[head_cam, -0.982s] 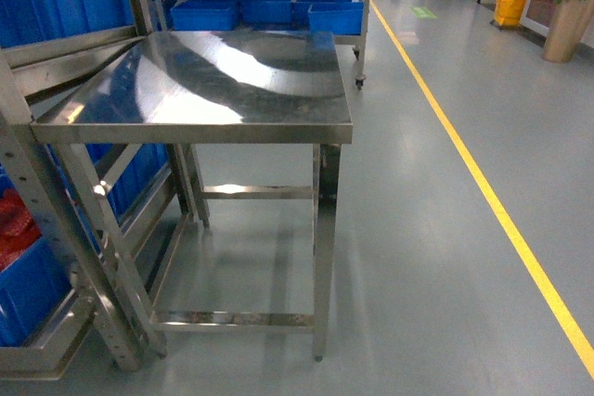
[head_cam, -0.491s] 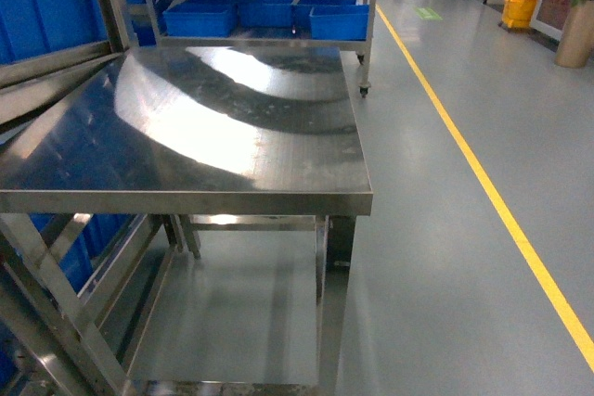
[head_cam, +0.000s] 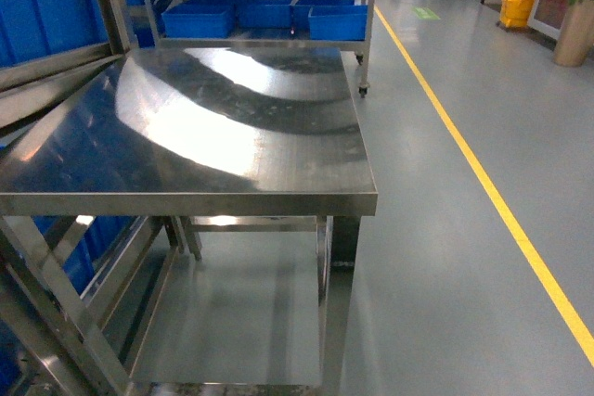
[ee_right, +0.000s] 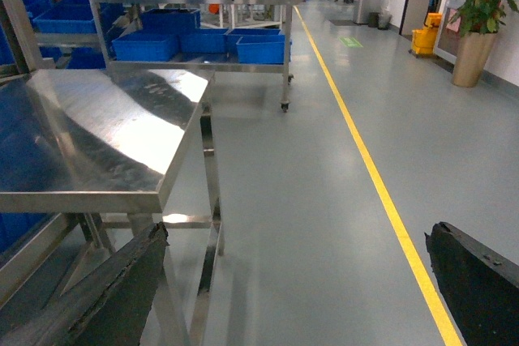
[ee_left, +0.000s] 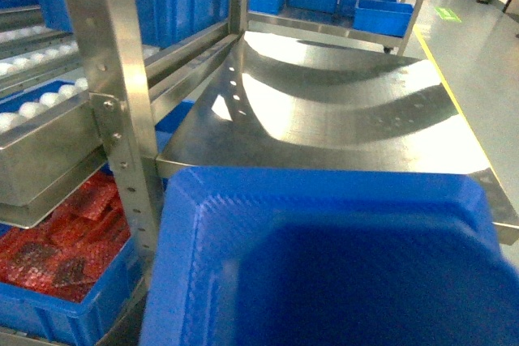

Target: Pick blue part to blue bin on bottom shelf

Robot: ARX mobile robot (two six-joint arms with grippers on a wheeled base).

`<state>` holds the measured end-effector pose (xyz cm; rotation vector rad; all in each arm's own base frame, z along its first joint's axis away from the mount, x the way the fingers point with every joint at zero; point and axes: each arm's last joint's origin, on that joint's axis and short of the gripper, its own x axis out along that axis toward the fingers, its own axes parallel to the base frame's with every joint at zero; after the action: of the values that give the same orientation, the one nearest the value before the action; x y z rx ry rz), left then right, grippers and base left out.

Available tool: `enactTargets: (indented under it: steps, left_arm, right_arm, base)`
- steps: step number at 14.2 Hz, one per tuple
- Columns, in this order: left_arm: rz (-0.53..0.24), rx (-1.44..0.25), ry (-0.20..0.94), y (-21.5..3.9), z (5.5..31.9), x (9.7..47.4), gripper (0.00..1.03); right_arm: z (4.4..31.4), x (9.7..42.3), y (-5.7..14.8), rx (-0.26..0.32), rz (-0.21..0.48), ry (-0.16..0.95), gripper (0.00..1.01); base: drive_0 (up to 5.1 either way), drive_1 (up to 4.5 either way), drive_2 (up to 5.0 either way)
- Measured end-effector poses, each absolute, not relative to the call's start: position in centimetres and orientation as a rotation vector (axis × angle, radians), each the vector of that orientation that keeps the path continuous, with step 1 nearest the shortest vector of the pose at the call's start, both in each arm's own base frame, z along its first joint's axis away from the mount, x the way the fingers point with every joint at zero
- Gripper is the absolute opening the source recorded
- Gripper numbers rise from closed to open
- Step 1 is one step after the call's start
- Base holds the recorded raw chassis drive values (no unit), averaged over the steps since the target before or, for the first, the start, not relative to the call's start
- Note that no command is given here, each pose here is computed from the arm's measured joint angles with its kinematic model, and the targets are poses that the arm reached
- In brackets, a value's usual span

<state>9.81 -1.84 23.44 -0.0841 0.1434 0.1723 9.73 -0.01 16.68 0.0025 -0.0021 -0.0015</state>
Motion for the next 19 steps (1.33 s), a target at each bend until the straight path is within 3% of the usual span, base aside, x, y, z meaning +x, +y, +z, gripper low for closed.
enactTargets:
  steps: [19]
  left_arm:
    - [0.178, -0.085, 0.139, -1.81, 23.47, 9.76, 0.43]
  right_arm:
    - [16.67, 9.73, 0.00, 0.003, 0.000, -0.001, 0.98]
  base:
    - [-4.9, 1.65, 3.1]
